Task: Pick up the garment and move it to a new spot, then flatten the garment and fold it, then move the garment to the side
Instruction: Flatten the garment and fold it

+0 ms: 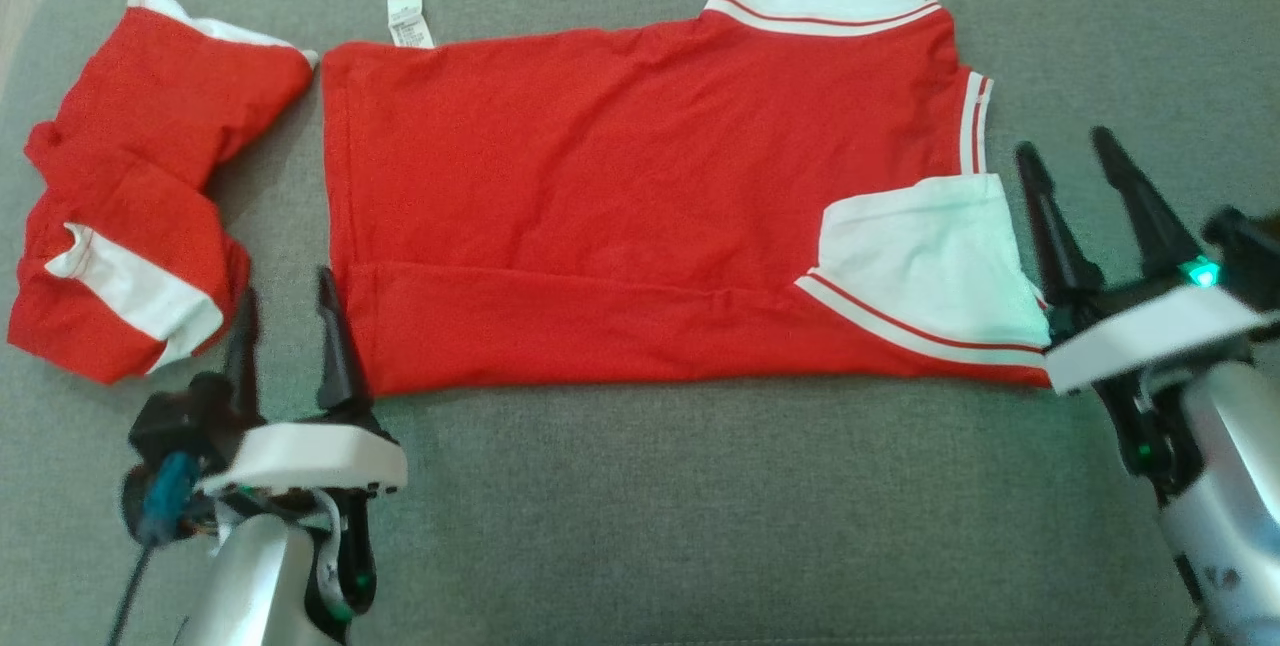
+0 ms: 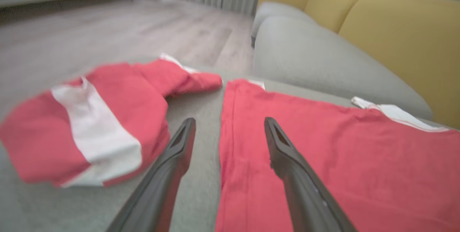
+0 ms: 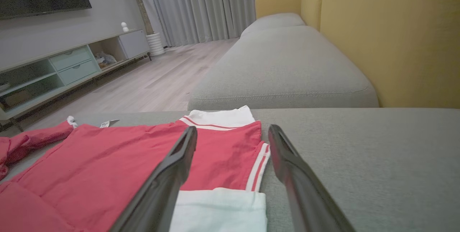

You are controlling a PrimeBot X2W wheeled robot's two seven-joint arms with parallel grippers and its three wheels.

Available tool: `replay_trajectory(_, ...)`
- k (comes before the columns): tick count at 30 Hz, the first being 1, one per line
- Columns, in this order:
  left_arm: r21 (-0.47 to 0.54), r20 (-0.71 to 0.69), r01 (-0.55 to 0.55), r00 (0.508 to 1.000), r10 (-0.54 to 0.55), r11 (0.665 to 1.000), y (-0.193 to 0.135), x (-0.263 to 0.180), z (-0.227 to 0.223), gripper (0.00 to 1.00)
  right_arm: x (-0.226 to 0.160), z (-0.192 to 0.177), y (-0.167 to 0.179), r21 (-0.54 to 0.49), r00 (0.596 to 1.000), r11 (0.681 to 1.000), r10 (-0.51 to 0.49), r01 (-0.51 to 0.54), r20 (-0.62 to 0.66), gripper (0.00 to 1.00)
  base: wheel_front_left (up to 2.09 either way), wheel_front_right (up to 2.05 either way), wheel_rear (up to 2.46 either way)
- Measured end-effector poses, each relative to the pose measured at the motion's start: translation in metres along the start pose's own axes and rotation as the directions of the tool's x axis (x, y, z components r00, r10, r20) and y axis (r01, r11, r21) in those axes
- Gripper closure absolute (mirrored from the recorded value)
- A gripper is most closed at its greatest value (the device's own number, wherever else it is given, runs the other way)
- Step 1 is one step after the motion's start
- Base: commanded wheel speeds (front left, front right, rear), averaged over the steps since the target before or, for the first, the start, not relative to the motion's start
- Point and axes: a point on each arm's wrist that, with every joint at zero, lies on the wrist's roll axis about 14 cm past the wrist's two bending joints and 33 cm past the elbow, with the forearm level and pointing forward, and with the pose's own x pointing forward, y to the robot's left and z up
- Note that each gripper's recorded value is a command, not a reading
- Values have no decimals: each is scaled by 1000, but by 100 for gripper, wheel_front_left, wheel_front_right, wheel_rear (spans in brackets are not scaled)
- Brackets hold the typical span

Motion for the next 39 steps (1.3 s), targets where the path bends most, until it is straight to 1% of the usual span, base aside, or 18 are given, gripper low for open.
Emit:
replay_trajectory(2,50,101,-7,995,2,999,-2,-1,19,0,-8,7,-3,-26,999,999,-19,20,34,0,0,0,0)
replay_trajectory(5,122,195,-6,981,-18,992,-10,-4,40,0,-21,12,0,-29,996,999,-44,46,74,0,0,0,0)
replay_trajectory(8,193,232,11,971,-56,981,-20,-10,48,0,-36,16,7,-21,993,998,-64,67,96,0,0,0,0)
replay_trajectory(11,244,226,29,970,-86,969,-26,-18,45,0,-52,17,16,-1,992,996,-83,84,97,0,0,0,0)
replay_trajectory(16,287,145,68,983,-114,955,-30,-33,24,0,-79,9,26,42,991,992,-121,119,60,0,0,0,0)
replay_trajectory(19,295,98,71,990,-104,953,-27,-37,15,0,-88,10,29,51,989,990,-135,133,53,0,0,0,0)
replay_trajectory(22,300,78,72,992,-100,951,-25,-40,11,0,-90,12,32,60,989,989,-136,133,52,0,0,0,0)
replay_trajectory(30,297,77,65,993,-92,953,-24,-43,13,0,-92,15,35,64,989,989,-138,135,53,0,0,0,0)
replay_trajectory(32,285,52,66,995,-84,956,-23,-42,9,0,-92,12,32,65,989,988,-145,142,39,0,0,0,0)
replay_trajectory(35,260,-35,84,996,-77,962,-20,-42,-10,0,-93,-9,24,81,984,982,-169,173,-46,0,0,0,0)
replay_trajectory(39,214,-194,114,978,-72,970,-17,-42,-50,0,-99,-59,11,109,956,969,-194,222,-222,0,0,0,0)
